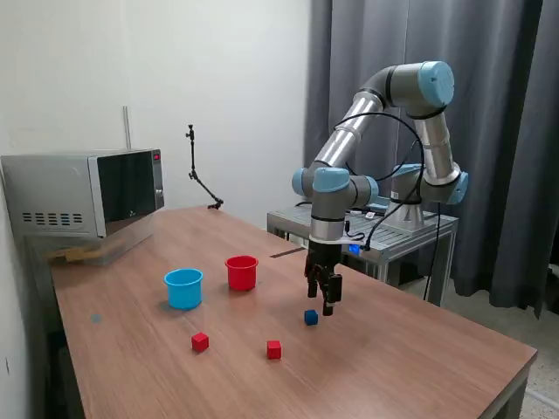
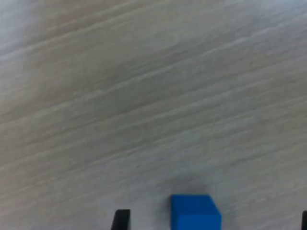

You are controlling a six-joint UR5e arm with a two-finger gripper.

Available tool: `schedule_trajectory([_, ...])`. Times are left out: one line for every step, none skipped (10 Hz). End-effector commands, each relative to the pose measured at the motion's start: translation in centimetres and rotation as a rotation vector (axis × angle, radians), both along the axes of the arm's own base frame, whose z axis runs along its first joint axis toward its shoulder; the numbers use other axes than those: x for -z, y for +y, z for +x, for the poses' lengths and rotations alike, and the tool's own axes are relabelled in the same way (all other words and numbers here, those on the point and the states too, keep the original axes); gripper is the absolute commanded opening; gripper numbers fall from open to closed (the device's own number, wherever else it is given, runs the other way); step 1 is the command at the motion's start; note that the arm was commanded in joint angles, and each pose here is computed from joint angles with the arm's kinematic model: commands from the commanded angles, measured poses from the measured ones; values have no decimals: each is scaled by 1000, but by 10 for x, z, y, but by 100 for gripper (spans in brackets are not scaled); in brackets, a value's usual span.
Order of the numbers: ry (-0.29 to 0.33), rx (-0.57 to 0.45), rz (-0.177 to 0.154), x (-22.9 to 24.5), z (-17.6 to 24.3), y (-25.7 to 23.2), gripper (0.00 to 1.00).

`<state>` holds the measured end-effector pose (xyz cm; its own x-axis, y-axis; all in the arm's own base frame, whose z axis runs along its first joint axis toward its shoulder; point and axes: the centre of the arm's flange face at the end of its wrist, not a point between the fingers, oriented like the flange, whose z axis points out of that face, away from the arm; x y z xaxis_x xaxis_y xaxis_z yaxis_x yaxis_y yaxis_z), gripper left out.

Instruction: Place red objects in the red bin, and blue objects in the blue bin.

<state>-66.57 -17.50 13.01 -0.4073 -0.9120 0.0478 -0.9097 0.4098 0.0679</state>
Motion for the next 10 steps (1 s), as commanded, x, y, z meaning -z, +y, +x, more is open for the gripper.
schedule_trajectory([2,0,4,3,-9,17,100])
schedule_trajectory([5,9,4,2,-12,23,100])
schedule_trajectory([-1,11,4,8,-14,24,100])
schedule_trajectory([-1,6,4,9,-15,23,100])
schedule_trajectory([2,1,2,9,-17,20,100])
schedule_trajectory([-4,-3,3,15,-19,16,100])
schedule_trajectory([-1,-5,3,13,-20,15,100])
schedule_trajectory([-1,-6,3,13,-20,14,100])
schedule_trajectory([-5,-8,3,15,-19,13,100])
schedule_trajectory([-11,-9,4,18,-16,12,100])
